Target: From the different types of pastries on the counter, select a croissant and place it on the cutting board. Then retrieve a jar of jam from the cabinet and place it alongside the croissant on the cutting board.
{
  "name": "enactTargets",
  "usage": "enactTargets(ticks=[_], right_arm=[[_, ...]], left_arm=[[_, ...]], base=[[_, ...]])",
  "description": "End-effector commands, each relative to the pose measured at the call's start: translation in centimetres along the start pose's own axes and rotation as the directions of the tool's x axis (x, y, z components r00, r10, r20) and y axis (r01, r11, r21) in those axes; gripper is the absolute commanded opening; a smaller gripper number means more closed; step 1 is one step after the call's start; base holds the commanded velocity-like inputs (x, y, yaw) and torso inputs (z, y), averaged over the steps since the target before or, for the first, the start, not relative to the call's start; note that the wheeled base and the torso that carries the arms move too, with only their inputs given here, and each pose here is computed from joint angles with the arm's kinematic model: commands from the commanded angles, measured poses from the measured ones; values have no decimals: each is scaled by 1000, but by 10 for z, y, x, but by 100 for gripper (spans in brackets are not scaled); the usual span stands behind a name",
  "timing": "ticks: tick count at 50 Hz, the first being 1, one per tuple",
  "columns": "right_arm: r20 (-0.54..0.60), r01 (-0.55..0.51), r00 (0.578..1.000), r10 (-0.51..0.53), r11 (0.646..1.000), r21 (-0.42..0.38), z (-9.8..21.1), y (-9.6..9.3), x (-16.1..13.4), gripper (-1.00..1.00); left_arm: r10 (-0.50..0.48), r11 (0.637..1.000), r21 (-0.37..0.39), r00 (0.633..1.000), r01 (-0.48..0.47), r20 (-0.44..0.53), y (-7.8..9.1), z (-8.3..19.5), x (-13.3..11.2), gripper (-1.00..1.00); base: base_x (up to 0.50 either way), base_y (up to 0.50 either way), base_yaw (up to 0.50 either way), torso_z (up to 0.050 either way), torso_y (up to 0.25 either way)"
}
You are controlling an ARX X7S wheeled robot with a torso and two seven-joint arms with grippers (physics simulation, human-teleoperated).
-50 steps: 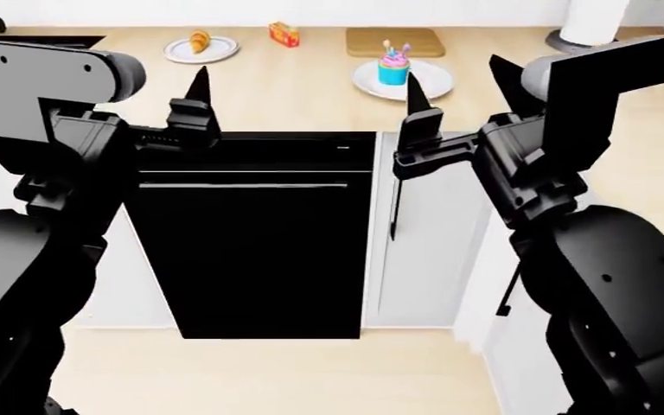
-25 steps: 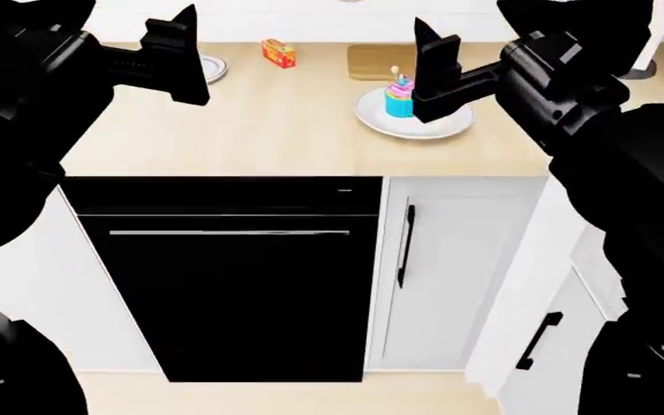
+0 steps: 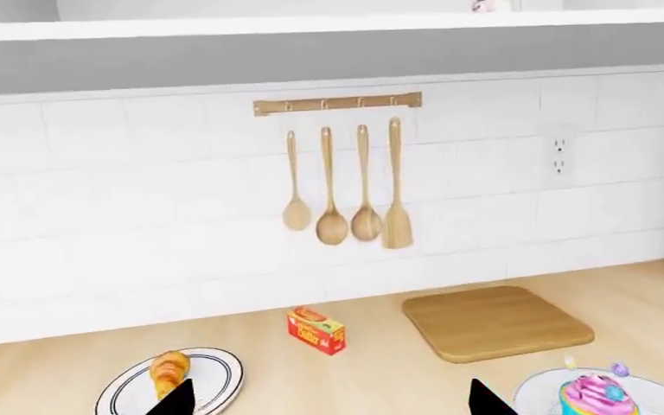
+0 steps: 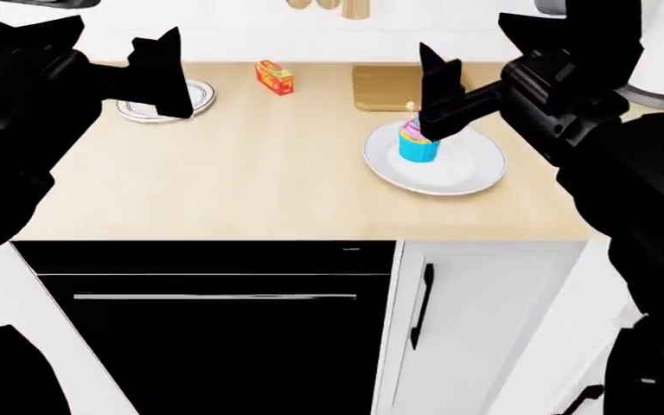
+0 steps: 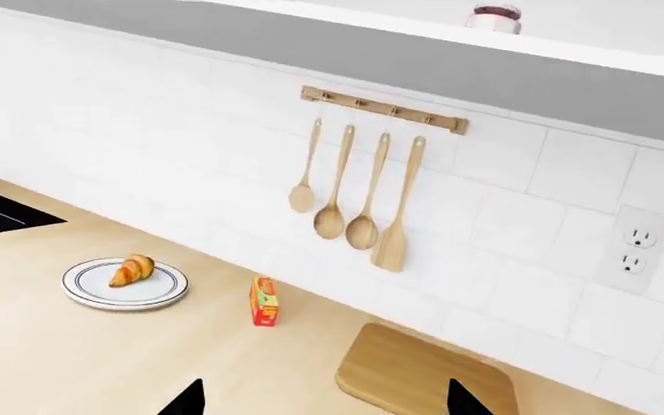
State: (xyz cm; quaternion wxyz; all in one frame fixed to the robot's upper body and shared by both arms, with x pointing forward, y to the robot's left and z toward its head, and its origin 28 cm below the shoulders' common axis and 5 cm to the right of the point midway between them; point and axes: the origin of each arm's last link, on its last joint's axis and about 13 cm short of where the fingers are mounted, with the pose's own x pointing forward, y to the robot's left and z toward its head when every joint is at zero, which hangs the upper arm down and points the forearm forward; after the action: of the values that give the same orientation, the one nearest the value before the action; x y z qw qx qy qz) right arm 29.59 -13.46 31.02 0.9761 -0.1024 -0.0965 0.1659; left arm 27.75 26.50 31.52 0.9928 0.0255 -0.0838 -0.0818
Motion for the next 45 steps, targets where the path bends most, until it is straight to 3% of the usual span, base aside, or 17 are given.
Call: enactTargets(ticks=[1,24,45], right_arm=[[1,-11,1000,11,1000,-27,-1,1,-1,100],[36,-14,999,15,999,-30,10,2,-2,100],[30,-15,999,16,999,-34,15,1,-3,100]], left_arm=[[22,1000,-1,1000,-22,4,4,0,-2,100],[3,1000,1,1000,-3,24,-1,8,-3,100],[-11,1000,9,1000,11,24,-3,10,-2,100]], base=[[359,488,0,0,0],[338,482,0,0,1],[377,189,0,0,1]])
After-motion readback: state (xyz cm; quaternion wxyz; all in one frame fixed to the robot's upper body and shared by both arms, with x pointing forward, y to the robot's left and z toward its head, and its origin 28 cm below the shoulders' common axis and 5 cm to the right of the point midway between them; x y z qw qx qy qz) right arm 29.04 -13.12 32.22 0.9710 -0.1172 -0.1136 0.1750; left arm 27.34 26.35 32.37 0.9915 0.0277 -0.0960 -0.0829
